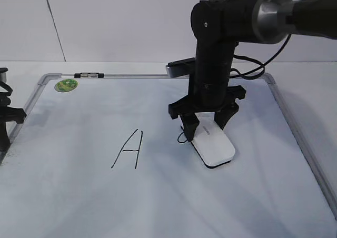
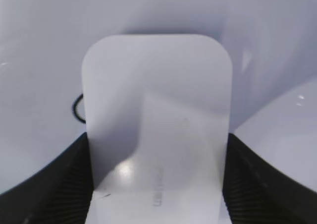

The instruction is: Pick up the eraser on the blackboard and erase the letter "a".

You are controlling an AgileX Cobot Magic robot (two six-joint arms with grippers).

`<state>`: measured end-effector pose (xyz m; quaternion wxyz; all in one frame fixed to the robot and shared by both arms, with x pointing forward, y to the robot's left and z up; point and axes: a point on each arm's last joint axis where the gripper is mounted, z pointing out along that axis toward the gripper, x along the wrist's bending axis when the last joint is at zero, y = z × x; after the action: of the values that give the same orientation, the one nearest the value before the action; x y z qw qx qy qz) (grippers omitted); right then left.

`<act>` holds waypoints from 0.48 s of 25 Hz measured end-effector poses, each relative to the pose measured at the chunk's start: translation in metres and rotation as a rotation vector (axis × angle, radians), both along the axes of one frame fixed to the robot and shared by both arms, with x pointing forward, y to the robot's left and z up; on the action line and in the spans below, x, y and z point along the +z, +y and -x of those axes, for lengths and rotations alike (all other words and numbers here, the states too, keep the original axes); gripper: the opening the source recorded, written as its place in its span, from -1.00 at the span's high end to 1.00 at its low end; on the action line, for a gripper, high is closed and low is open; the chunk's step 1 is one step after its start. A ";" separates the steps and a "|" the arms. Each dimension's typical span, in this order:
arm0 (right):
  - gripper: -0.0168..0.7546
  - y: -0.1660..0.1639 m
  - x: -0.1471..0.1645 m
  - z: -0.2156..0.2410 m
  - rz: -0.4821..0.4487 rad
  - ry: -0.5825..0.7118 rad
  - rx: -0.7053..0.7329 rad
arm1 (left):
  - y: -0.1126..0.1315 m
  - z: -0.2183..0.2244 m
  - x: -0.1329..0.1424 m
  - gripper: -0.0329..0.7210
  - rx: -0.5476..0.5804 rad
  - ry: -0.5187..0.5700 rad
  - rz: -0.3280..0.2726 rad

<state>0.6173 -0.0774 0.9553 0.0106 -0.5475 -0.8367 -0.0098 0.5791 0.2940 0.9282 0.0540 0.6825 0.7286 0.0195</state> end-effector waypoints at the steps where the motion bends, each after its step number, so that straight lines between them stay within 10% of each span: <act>1: -0.49 0.003 0.000 0.002 -0.003 0.002 0.008 | 0.000 0.000 0.000 0.87 0.000 0.000 0.000; 12: -0.49 0.031 0.000 0.019 -0.015 0.005 0.083 | 0.000 0.000 0.000 0.87 0.000 0.000 0.000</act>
<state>0.5981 -0.0462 0.9550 0.0172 -0.5124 -0.8585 -0.0143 0.5791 0.2940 0.9282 0.0540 0.6825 0.7286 0.0195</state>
